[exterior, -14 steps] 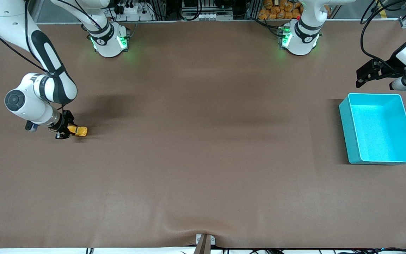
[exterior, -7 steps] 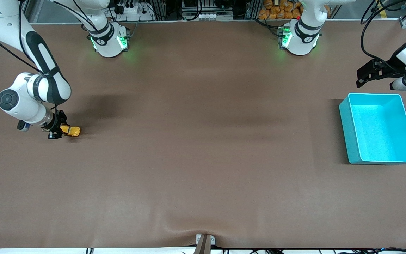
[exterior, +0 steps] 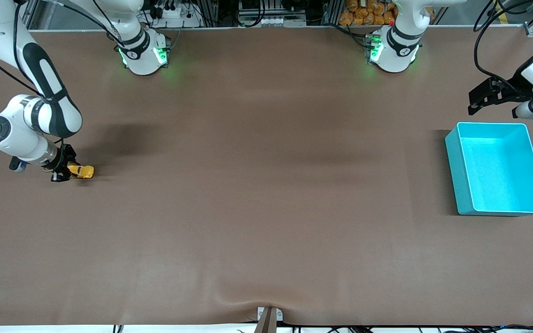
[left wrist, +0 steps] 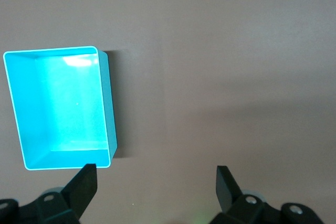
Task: Wind and store yellow beetle car
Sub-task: 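Press the car down and drag it backward with the right gripper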
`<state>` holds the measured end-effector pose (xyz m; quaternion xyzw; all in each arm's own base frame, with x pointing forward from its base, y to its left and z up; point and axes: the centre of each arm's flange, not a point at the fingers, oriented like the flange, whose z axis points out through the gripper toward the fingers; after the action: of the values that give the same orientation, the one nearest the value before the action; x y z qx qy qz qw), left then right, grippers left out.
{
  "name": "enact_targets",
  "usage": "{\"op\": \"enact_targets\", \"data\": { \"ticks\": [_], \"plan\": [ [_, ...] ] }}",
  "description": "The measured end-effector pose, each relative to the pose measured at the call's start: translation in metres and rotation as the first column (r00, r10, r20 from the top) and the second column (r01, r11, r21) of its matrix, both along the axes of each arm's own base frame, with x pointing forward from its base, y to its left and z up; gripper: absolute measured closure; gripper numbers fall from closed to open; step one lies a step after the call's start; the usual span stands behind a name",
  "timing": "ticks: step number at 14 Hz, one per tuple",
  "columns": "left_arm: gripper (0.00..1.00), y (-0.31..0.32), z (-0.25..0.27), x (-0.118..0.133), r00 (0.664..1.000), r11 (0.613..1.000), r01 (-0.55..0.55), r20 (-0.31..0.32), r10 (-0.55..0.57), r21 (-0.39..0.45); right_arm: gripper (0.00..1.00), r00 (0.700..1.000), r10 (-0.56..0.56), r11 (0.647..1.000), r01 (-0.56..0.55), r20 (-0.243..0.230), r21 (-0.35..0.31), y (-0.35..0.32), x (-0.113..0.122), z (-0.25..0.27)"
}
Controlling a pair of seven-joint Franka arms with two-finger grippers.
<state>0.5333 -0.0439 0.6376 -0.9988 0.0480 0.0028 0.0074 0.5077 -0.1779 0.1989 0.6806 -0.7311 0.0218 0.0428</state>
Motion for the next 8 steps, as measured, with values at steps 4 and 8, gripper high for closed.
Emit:
{"op": "enact_targets", "data": {
  "ticks": [4, 8],
  "plan": [
    [0.00, 0.000, 0.000, 0.000, 1.000, 1.000, 0.000, 0.000, 0.000, 0.000, 0.60, 1.000, 0.017, 1.000, -0.017, 0.000, -0.002, -0.014, 0.000, 0.000],
    [0.00, 0.001, 0.000, 0.000, 1.000, 1.000, -0.002, 0.000, 0.002, 0.000, 0.60, 1.000, 0.020, 1.000, -0.020, 0.000, -0.004, -0.017, 0.000, 0.000]
  ]
}}
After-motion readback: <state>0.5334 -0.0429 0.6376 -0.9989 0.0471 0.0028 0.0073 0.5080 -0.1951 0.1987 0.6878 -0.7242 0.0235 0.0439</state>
